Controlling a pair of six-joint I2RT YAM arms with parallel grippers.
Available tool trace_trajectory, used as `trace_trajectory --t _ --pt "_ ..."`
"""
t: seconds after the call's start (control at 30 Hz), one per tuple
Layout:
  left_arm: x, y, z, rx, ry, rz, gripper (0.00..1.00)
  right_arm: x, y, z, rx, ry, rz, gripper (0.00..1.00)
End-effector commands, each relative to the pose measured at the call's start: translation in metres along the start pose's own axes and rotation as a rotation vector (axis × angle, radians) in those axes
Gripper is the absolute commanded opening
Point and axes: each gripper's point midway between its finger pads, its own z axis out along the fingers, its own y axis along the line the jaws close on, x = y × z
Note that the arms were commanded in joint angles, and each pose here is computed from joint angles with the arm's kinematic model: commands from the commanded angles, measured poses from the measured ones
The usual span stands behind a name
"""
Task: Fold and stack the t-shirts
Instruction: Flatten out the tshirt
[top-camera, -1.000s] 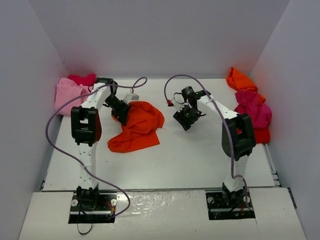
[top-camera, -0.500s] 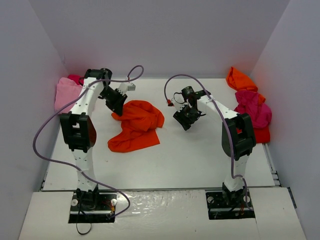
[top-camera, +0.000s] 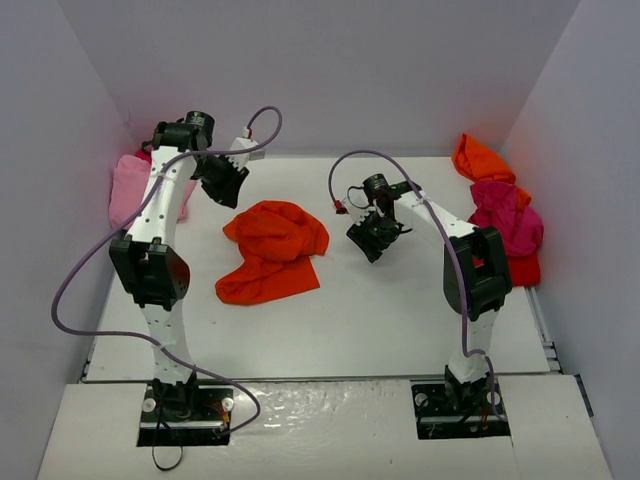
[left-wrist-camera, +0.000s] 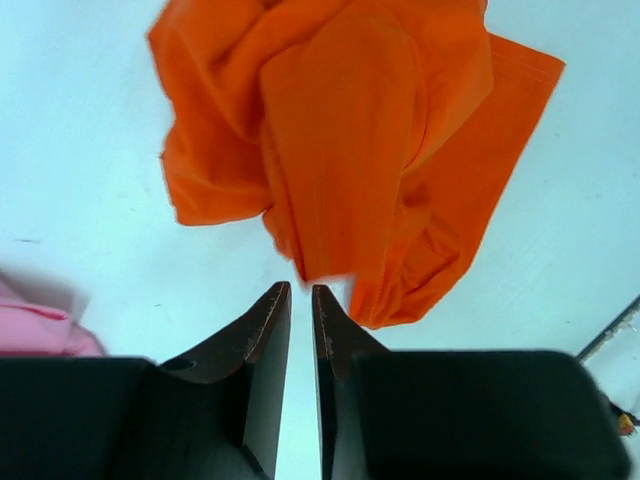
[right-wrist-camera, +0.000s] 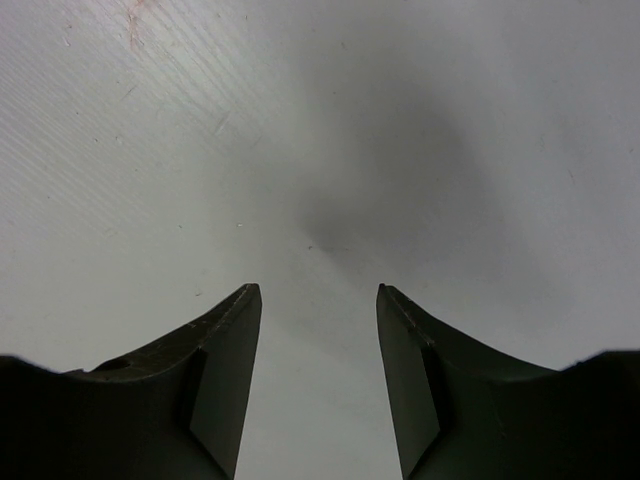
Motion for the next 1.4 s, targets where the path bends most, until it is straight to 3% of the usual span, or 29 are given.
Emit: trace_trajectory --t 0.0,0.1,0.2,0.27,0.4,0.53,0.9,1.37 --pt "-0.015 -0.017 -0.055 -0.095 -0.015 0.030 0.13 -0.007 0.004 -0.012 0.000 -0.033 -0.012 0.47" --pt "-0.023 -0.019 -0.068 -0.127 -0.043 0.046 0.09 -0.007 0.005 -0.010 -0.005 -0.031 -0.012 0.47" --pt "-0.015 -0.025 -0.053 -0.070 -0.017 0.047 0.09 -0.008 0.006 -0.009 -0.009 -0.030 -0.016 0.47" --pt "-0.011 -0.023 -0.038 -0.040 -0.009 0.031 0.13 -0.008 0.007 -0.008 -0.012 -0.030 -0.015 0.48" --pt "-0.003 -0.025 -0.014 0.038 0.015 0.001 0.33 -0.003 0.006 -0.007 -0.004 -0.016 -0.020 0.47" --pt "0.008 -0.027 0.005 0.107 0.054 -0.025 0.41 -0.001 0.005 -0.007 0.002 -0.009 -0.027 0.47" --pt "0.046 -0.013 0.038 0.183 0.148 -0.127 0.41 0.001 0.006 0.001 -0.009 0.002 -0.024 0.47" --pt "0.062 -0.011 0.054 0.218 0.204 -0.169 0.41 0.004 0.005 0.002 -0.003 0.005 -0.019 0.47"
